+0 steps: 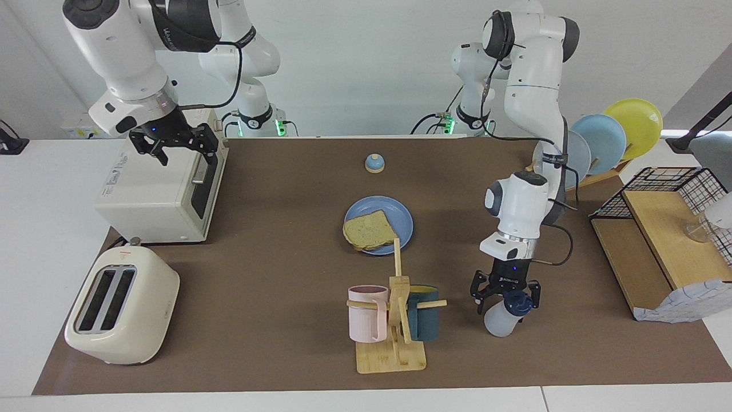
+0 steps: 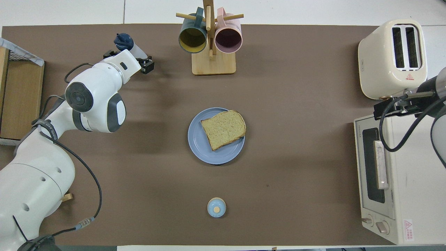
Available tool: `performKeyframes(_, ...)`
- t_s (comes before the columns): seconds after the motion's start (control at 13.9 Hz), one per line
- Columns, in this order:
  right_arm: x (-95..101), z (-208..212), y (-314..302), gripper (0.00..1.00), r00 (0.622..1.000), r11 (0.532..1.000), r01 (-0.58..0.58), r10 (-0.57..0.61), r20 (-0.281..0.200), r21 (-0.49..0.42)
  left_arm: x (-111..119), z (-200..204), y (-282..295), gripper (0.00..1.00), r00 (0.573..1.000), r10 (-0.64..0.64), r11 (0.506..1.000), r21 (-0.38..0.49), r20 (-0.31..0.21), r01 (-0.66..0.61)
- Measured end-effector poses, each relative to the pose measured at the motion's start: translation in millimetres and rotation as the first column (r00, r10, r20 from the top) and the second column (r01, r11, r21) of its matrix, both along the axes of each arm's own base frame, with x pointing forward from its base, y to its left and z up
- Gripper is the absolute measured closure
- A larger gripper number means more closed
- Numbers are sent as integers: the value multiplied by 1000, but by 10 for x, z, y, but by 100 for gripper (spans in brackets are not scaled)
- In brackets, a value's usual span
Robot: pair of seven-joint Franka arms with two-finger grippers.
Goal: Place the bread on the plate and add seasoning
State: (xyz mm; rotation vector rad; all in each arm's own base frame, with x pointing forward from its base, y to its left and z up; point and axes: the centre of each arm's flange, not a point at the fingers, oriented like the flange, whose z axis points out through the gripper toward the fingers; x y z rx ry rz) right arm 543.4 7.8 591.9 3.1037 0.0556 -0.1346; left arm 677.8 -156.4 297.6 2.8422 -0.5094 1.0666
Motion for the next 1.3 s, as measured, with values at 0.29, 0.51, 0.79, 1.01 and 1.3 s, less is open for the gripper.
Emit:
performKeyframes(0.29, 0, 0, 0, 0, 1000, 1000, 0, 0, 0, 0, -115, -146, 199, 0, 999, 25, 1000, 7, -23, -25)
performKeyframes(0.51, 0, 0, 0, 0, 1000, 1000, 0, 0, 0, 0, -324, 117, 398, 0, 999, 47, 999, 11, -17, -47)
performKeyframes(0.79, 0, 0, 0, 0, 1000, 1000, 0, 0, 0, 0, -993, 473, -121, 0, 994, 10, 1000, -17, -106, -11)
performKeyframes(1.01, 0, 0, 0, 0, 1000, 1000, 0, 0, 0, 0, -1360, 792, -889, 0, 977, 5, 997, -73, -214, -22)
performKeyframes(1.3, 0, 0, 0, 0, 1000, 1000, 0, 0, 0, 0, -1374, 2010, -956, 0, 934, 58, 997, -26, -352, -72)
